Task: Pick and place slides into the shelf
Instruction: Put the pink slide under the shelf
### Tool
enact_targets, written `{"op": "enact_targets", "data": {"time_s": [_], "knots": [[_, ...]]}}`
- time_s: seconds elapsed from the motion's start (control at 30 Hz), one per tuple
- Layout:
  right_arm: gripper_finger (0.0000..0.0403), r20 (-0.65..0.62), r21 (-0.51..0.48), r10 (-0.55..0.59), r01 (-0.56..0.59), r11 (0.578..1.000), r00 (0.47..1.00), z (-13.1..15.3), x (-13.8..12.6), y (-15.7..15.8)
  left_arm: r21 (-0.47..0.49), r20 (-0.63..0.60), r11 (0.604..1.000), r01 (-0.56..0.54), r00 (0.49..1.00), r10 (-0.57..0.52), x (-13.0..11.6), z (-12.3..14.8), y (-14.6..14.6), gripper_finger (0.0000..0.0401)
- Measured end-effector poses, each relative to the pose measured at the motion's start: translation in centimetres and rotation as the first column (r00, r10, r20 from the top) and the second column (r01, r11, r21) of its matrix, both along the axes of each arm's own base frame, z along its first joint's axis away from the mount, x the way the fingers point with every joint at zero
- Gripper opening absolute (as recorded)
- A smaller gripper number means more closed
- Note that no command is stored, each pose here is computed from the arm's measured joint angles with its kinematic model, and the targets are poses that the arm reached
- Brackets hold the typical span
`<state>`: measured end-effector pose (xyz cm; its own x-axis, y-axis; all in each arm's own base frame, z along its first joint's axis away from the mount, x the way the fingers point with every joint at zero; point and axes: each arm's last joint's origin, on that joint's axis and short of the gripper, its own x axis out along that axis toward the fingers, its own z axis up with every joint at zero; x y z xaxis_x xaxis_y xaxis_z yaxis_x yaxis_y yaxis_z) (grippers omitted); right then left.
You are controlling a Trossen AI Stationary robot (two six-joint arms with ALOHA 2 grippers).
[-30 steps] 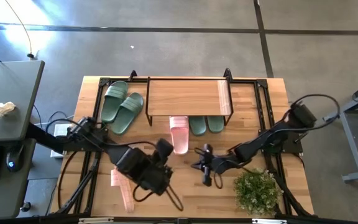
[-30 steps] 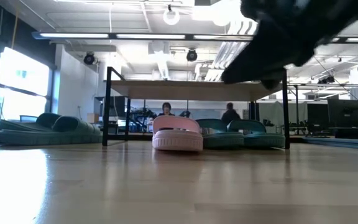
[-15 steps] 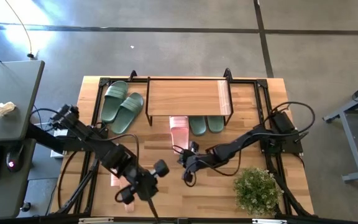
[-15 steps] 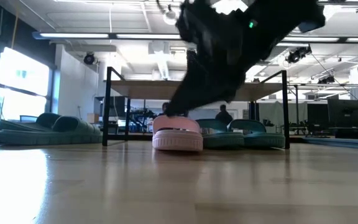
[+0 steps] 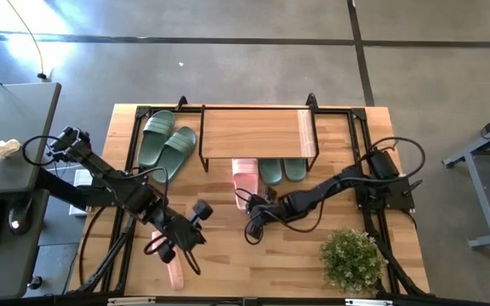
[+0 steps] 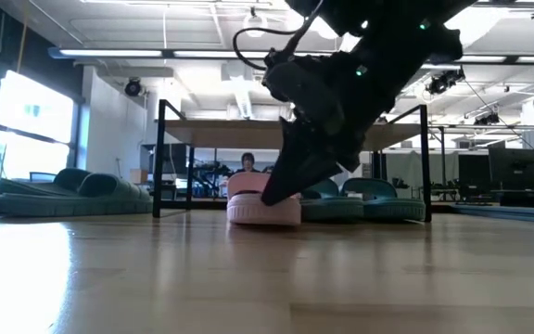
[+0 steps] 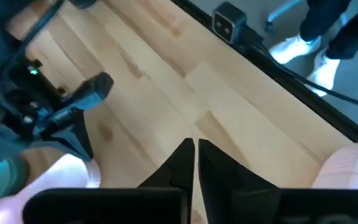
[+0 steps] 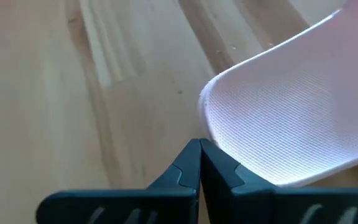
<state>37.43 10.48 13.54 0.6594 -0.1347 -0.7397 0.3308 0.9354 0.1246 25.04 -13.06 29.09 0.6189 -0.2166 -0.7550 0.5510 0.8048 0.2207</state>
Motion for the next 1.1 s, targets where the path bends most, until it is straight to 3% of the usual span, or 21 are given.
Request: {"op": "enact_targets", "data": {"time_s": [0.53,1.1], "knots": [[0.0,-0.005,-0.028,-0.13,0.13,0.991,0.991,-0.2,1.2,-5.9,0.019,0.004,1.0,-0.015,1.0,0.015,-0.2,0.0,0.2,0.0012],[0.0,0.001,-0.028,-0.181,0.181,0.983,0.983,-0.2,1.5,-8.3,0.04,0.008,0.998,-0.053,0.999,0.053,-0.2,0.0,0.3,0.0012]]}}
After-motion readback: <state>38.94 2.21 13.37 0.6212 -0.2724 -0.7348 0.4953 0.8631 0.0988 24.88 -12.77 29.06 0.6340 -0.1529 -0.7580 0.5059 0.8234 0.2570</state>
